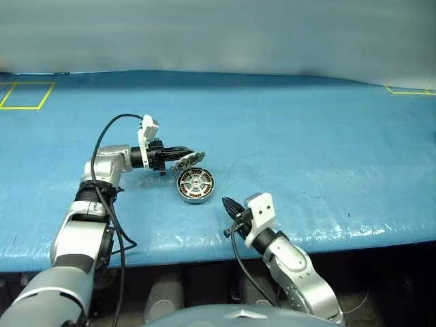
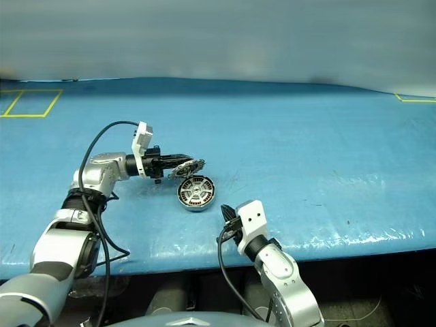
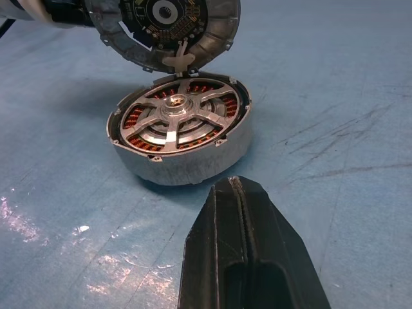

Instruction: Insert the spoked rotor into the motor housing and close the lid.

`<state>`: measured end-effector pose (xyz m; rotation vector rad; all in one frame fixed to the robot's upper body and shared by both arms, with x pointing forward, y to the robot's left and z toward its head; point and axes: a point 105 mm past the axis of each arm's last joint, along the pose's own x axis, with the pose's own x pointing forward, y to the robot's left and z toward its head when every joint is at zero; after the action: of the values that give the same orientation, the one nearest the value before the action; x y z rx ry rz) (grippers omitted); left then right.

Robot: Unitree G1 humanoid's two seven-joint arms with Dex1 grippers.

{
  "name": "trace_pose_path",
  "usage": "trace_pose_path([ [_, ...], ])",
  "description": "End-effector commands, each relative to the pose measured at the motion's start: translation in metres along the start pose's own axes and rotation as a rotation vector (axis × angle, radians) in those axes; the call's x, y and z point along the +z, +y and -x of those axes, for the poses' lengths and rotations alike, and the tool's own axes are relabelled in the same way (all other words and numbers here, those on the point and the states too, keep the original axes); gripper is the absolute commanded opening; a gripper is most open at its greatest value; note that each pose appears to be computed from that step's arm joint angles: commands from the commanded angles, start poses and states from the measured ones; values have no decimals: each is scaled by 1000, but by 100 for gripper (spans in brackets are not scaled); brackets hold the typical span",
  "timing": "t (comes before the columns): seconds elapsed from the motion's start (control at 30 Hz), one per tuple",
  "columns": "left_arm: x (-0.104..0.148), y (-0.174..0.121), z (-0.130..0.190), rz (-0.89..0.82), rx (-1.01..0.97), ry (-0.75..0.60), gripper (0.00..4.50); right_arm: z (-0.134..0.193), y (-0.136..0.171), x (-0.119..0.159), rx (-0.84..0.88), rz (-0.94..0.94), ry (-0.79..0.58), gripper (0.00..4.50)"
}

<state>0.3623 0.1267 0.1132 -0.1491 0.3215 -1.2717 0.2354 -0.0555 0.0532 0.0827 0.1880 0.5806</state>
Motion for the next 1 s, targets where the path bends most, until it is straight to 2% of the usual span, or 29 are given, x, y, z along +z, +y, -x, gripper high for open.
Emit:
trace_pose_path([
  [0.03,-3,-6,-4,-39,-29,53,0,-1,2,10,7,3,-39,1],
  [0.6,-41,-21,-5,-61,-69,231,0,-2,-4,10,-50,-26,-27,1],
  [0.83,7,-29,-2,-205,52,-46,0,1,1,40,12,-45,-78,1],
  [1.0,19,-43,6,-294,192,-191,0,-6,-5,59,-6,34,-58,1],
])
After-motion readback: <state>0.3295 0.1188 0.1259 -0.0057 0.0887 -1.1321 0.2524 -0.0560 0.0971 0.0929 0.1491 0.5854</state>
